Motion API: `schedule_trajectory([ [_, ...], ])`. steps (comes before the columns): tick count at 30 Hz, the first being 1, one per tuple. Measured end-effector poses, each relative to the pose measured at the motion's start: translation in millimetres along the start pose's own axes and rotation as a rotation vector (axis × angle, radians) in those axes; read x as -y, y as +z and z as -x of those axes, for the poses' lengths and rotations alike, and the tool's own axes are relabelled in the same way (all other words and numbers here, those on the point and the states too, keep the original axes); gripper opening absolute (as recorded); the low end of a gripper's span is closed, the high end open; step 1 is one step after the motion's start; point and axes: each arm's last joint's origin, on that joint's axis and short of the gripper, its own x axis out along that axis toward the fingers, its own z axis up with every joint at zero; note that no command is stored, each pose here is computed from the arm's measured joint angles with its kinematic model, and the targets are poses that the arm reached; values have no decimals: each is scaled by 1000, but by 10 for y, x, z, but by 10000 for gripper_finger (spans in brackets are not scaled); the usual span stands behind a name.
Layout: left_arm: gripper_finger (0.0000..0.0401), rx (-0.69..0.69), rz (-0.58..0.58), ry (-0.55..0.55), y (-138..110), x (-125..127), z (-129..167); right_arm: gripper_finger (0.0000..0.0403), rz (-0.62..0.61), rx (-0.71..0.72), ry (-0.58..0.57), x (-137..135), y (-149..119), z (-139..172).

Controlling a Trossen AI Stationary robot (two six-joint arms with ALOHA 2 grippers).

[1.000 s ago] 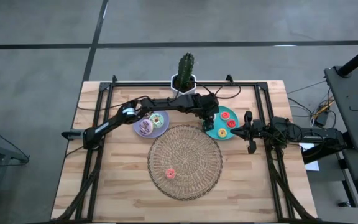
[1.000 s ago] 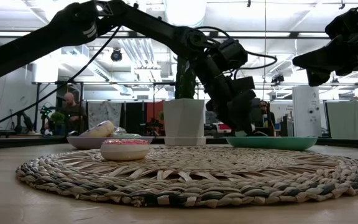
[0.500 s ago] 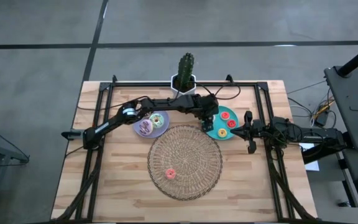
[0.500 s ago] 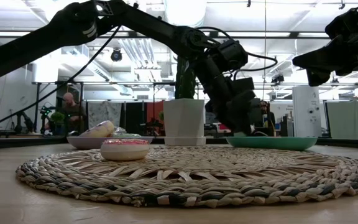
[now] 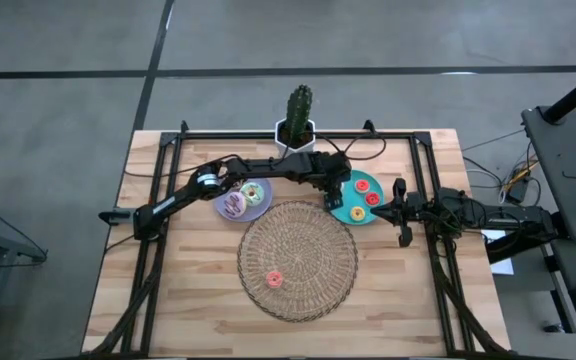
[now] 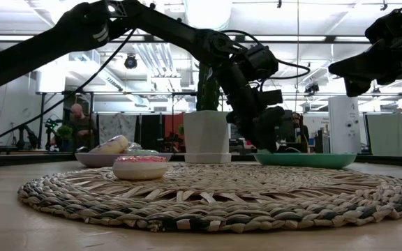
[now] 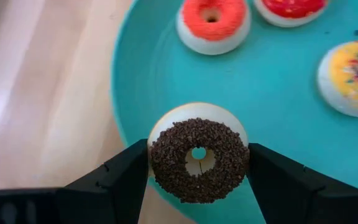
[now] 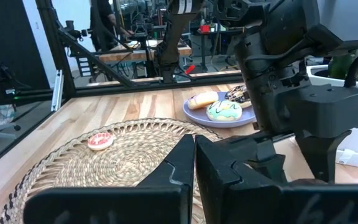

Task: Pick & Place donuts
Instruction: Put the small brown donut on the blue plate

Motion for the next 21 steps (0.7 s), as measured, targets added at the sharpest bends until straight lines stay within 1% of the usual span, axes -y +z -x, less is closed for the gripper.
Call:
schedule_trajectory([
  [6,232,1,13,-34,0,12,2,8,0,0,1,0,1,0],
  [12,232,-3,13,-41,-3,14,4,8,0,0,0,0,0,0],
  [21,232,34,19,-39,91,2,86,8,0,0,0,0,0,0],
])
